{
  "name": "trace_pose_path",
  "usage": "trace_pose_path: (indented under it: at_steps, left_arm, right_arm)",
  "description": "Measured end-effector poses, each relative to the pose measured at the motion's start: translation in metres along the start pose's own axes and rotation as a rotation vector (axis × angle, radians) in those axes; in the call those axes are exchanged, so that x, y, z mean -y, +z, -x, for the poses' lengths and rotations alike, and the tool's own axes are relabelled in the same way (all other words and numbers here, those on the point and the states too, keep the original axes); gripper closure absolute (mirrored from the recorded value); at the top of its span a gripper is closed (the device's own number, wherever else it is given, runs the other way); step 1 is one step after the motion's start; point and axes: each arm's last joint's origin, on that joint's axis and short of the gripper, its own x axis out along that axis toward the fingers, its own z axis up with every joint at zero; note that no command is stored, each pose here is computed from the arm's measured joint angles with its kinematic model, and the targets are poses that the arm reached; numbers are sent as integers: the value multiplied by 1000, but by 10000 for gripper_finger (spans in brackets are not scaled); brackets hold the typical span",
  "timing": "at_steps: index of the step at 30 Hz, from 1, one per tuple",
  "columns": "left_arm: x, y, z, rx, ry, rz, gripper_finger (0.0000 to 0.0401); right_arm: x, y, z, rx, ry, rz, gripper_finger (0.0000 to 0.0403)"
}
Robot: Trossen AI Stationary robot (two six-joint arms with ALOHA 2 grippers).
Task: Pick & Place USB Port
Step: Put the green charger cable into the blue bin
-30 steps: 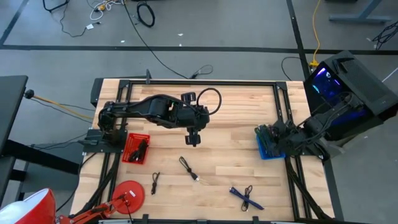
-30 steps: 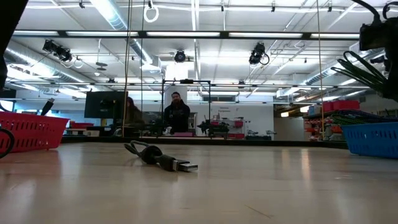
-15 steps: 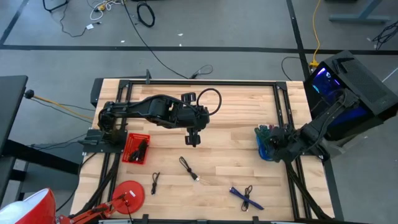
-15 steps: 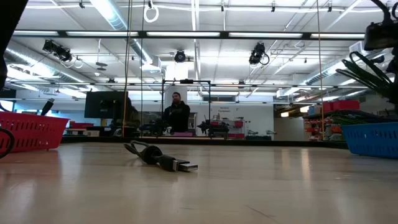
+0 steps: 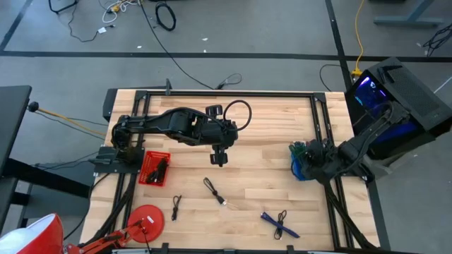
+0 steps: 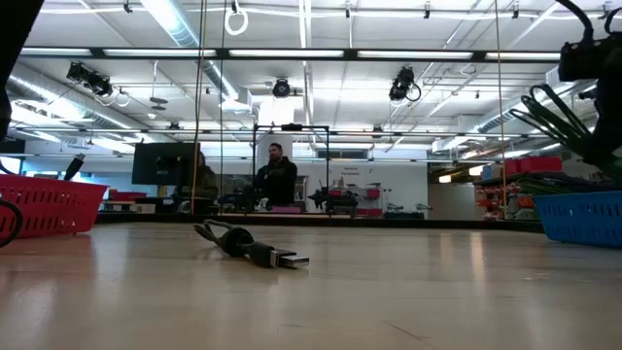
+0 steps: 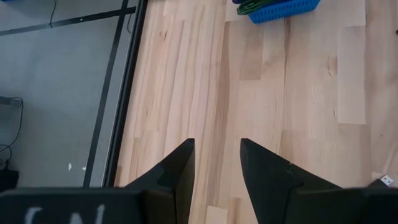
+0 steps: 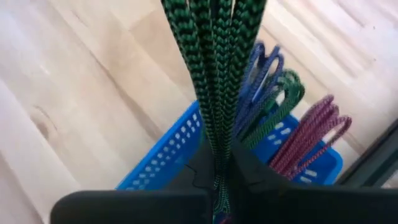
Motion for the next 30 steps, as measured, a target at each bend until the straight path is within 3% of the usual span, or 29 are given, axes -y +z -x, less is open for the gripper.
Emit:
trace_pose_path:
  at_steps: [5,21,24,30]
  left_arm:
    - [0,0,0,-4,0,-3,268]
    - [0,0,0,0,-4,42,268]
    - [3,0,1,-3,-36,46,268]
    - [6,0,2,4,-45,29,268]
  right_arm:
    - [2,-2,-1,-20,-13,62,393]
    - [44,-2,22,60,396,-49,393]
    - [40,-10,12,40,495,80,393]
    - [45,-8,15,65,502,22,393]
